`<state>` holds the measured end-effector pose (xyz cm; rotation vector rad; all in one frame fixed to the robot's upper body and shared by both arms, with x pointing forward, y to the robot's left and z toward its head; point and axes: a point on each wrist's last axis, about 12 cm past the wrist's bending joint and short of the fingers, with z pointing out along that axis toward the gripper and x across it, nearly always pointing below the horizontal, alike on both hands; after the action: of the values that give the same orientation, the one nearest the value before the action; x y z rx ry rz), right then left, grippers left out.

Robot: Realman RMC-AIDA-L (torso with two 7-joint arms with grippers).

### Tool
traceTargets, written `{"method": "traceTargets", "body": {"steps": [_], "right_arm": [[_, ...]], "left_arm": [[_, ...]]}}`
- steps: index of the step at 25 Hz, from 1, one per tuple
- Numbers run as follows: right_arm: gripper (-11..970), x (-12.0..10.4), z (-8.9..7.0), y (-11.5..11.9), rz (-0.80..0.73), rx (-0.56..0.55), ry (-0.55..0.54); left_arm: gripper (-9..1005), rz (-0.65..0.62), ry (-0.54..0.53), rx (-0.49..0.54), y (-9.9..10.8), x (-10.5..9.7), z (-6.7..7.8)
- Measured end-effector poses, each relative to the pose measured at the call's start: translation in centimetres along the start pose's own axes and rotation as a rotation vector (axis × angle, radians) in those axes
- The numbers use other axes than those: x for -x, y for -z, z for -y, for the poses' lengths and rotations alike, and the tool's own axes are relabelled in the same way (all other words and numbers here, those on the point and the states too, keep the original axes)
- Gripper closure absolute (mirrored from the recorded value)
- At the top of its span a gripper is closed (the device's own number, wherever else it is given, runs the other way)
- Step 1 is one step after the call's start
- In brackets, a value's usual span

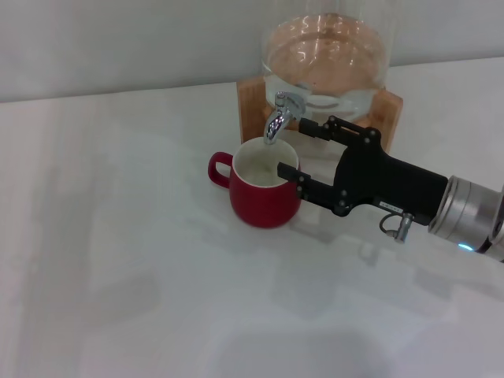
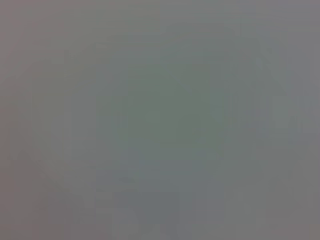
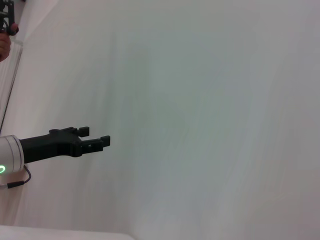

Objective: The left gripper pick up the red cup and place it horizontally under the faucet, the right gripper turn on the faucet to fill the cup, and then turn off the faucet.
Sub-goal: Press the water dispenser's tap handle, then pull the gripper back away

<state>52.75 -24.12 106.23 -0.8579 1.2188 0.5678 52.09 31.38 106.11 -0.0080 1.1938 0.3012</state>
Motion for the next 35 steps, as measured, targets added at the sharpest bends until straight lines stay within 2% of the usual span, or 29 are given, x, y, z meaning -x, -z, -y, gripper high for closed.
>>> {"method": "traceTargets", "body": {"steps": [18,28,35], "right_arm": [[297,0.2,-0.8,0.1,0.023,0.049,-0.006],[297,0.4,-0.5,-1.4,0.003,0.080,0.018],[296,0.4,0.0,-1.8,-0.009,0.054,0.013]], "left_arm": [[112,0.000,0.001,-0.001,0.0,0.0,0.0],[112,-0.002,0.001,-0.002,-0.1,0.0,0.1],[112,-0.003,0.001,-0.001,0.1,0.0,0.1]]}}
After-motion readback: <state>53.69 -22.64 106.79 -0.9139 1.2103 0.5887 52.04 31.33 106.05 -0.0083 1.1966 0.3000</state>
